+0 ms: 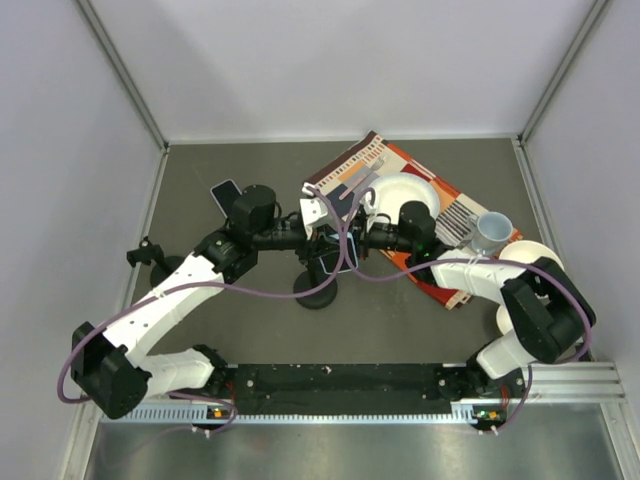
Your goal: Place the phone on the phone stand
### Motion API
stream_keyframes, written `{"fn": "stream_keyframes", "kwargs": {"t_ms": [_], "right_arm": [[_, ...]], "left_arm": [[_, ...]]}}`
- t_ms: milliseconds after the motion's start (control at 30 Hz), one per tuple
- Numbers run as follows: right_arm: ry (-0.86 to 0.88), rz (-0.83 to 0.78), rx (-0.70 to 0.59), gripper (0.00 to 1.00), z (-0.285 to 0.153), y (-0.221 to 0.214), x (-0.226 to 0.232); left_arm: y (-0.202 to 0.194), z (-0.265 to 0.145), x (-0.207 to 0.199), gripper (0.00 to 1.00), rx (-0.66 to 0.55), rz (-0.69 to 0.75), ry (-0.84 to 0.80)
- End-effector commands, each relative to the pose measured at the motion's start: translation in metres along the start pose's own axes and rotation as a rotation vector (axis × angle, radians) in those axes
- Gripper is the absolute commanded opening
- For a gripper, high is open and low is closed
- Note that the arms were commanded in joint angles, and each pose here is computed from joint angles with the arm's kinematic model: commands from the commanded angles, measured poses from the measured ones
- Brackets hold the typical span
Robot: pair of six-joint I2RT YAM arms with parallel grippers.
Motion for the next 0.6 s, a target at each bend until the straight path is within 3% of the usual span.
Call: {"fn": "stream_keyframes", "kwargs": {"t_ms": [0, 567], "right_arm": [[0.047, -0.067, -0.107, 0.0, 0.0, 0.028, 0.004], [0.249, -0.019, 0.019, 0.0, 0.0, 0.02, 0.008]], "left_arm": [[0.011, -0.013, 0.019, 0.0, -0.046, 0.106, 0.129], [0.003, -0.009, 0.022, 0.0, 0.011, 0.062, 0.004]]}}
Point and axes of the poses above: each gripper's point midway between its finger pads, its own z axis out along the fingers, its own x axis along the line the jaws close on, y = z × x, the point moved 4 cm from there along -z, back along the fingers, and after that the axes turned 10 degrees about z, right-handed, at the moved point
